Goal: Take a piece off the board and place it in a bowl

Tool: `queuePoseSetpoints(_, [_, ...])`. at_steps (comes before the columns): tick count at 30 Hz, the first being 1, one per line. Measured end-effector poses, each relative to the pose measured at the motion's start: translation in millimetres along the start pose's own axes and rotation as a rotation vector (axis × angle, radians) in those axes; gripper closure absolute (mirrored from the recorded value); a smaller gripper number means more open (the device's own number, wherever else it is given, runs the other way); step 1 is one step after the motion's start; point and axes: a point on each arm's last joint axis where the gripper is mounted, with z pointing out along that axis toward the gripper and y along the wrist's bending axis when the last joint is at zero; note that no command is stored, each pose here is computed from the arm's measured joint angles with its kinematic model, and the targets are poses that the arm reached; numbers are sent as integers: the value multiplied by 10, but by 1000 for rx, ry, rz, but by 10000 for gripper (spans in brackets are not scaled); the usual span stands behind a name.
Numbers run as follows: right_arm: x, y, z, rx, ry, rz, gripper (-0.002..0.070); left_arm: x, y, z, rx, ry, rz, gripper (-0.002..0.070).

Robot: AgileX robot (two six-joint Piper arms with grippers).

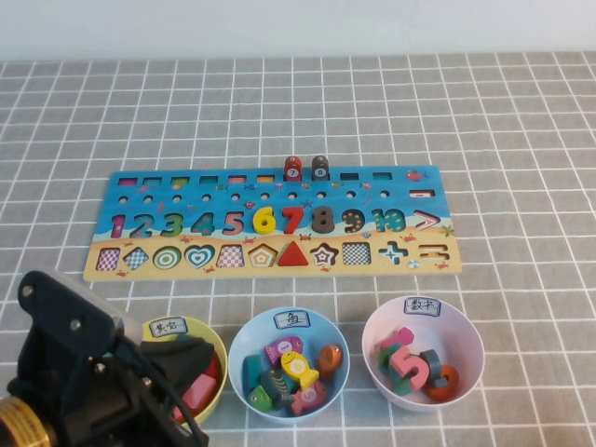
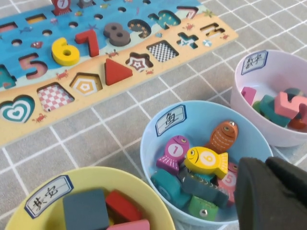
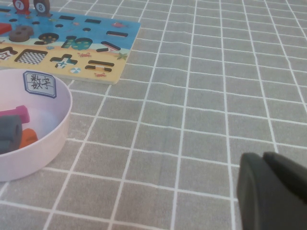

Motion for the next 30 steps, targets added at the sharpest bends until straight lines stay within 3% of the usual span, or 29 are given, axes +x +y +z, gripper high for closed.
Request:
queuePoseSetpoints(10, [0, 0, 0, 0, 0, 0, 694, -32, -3, 1, 5, -46, 33, 678])
queuePoseSetpoints(17, [0, 0, 0, 0, 0, 0, 694, 42, 46, -158, 3, -299, 137, 678])
queuePoseSetpoints(23, [0, 0, 0, 0, 0, 0, 694, 358, 288, -479, -169, -512, 65, 678])
queuePoseSetpoints(30, [0, 0, 0, 0, 0, 0, 694, 684, 478, -743, -448, -684, 14, 678])
